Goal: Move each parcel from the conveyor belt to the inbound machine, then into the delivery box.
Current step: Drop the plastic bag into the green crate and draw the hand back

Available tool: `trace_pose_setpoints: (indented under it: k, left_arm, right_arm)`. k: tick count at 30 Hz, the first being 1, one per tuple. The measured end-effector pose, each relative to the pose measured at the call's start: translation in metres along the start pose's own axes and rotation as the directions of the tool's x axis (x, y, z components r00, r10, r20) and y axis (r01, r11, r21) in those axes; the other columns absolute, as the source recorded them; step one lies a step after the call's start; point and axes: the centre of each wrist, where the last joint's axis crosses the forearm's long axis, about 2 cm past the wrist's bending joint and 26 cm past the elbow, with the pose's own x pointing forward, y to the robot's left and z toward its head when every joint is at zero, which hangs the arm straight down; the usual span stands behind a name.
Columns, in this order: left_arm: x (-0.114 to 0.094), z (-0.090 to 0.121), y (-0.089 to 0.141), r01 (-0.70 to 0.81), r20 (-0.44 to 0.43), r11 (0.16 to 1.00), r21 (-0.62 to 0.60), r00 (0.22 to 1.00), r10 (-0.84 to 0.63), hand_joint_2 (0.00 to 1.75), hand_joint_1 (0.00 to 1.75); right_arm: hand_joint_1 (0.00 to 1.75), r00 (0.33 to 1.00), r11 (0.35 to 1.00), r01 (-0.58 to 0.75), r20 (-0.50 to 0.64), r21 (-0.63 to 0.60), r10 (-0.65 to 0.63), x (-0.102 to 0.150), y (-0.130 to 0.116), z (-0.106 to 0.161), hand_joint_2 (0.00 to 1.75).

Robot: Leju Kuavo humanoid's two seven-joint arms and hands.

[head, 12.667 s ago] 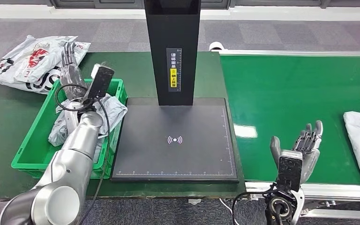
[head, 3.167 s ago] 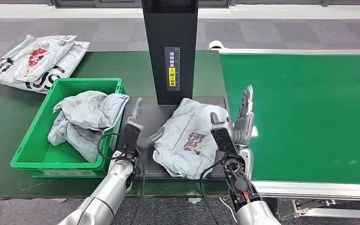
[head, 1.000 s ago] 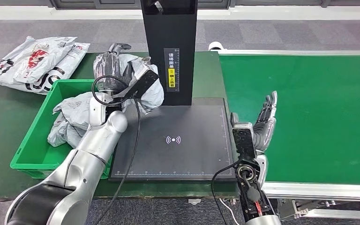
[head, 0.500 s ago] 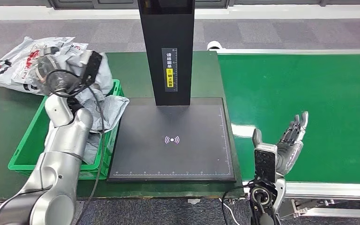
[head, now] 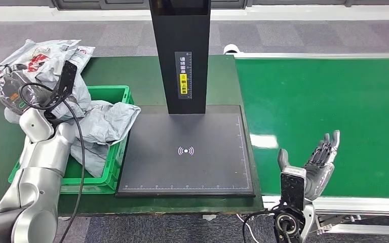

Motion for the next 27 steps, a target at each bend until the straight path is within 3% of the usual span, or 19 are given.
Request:
trace_pose_setpoints:
  k: [4,7,9,11,13,15,19,22,27]
  left_arm:
    - [-0.005,0.003,-0.012,0.025,0.047,0.993,-0.114,0.999,-0.019,1.75,1.75]
    - [-0.003,0.022,-0.032,0.011,0.248,0.900,-0.435,0.963,0.108,1.75,1.75]
    - [0.003,0.045,-0.045,0.002,0.367,0.737,-0.676,0.868,0.334,1.75,0.87]
    - [0.008,0.067,-0.055,-0.013,0.364,0.556,-0.831,0.744,0.560,0.87,0.00]
    - [0.014,0.080,-0.060,-0.019,0.312,0.438,-0.899,0.676,0.668,0.00,0.00]
    - [0.023,0.087,-0.060,-0.027,0.290,0.435,-0.900,0.707,0.645,0.00,0.00]
    - [0.041,0.089,-0.056,-0.168,0.242,0.563,-0.809,0.778,0.579,0.00,0.00]
    - [0.050,0.083,-0.050,-0.324,0.191,0.617,-0.718,0.760,0.622,0.00,0.00]
    - [0.072,0.065,-0.034,-0.553,0.137,0.625,-0.551,0.679,0.721,0.00,0.00]
  right_arm:
    - [0.00,1.000,1.000,0.011,-0.005,-0.006,-0.012,0.000,0.000,0.000,1.75]
    - [0.00,1.000,1.000,0.021,-0.003,-0.005,-0.021,-0.001,-0.001,0.000,1.75]
    - [0.00,1.000,1.000,0.024,-0.001,-0.003,-0.024,-0.003,-0.003,-0.002,1.75]
    - [0.00,1.000,1.000,0.022,0.001,-0.005,-0.022,-0.004,-0.004,-0.005,1.75]
    - [0.00,1.000,1.000,0.016,0.005,-0.011,-0.016,-0.005,-0.005,-0.008,1.75]
    - [0.00,1.000,1.000,0.013,0.008,-0.012,-0.013,-0.006,-0.006,-0.010,1.75]
    - [0.00,1.000,1.000,0.017,0.015,0.000,-0.017,-0.006,-0.005,-0.010,1.75]
    - [0.00,1.000,1.000,0.019,0.018,0.002,-0.019,-0.005,-0.003,-0.011,1.75]
    - [0.00,0.999,1.000,0.025,0.021,-0.004,-0.025,-0.004,0.005,-0.017,1.75]
